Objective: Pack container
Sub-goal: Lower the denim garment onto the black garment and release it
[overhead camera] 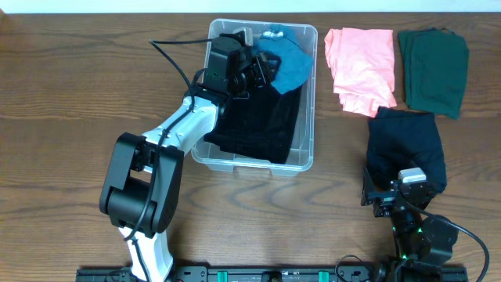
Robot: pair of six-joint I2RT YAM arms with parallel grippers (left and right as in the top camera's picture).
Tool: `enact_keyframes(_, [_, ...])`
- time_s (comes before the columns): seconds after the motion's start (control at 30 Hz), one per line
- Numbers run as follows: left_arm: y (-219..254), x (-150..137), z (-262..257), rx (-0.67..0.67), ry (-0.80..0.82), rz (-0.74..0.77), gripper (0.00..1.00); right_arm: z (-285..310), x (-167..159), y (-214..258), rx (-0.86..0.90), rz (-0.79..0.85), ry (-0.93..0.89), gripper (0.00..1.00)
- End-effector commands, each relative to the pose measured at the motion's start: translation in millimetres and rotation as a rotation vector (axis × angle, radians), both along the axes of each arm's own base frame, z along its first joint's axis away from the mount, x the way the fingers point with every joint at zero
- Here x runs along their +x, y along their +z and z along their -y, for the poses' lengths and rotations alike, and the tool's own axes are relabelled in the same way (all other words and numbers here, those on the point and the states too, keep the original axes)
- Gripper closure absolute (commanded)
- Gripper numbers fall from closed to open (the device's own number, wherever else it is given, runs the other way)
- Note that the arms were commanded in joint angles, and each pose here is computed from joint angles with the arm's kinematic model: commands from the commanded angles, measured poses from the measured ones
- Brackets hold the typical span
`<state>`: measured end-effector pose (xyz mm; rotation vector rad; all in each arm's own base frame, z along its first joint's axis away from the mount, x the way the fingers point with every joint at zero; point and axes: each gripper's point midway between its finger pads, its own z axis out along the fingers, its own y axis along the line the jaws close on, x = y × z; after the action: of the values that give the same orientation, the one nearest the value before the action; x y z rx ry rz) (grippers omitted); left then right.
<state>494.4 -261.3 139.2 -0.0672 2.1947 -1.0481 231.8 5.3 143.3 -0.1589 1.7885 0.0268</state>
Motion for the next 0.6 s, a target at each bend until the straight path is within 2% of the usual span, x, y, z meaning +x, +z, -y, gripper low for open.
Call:
enact_keyframes(0.0, [48,-6,1,-0.063,-0.066,0.078,0.02,0,0,0,0.011,0.001,-0.002,0.01])
enact_keyframes(0.17, [112,-7,-25,-0.095,-0.023,0.198,0.02,0,0,0,0.011,0.001,-0.002,0.01])
enact_keyframes(0.3, [146,-10,-57,-0.093,0.028,0.244,0.02,0,0,0,0.011,0.001,-0.002,0.01])
enact_keyframes(0.57, [167,-20,-124,-0.03,0.139,0.233,0.02,0,0,0,0.011,0.001,-0.002,0.01])
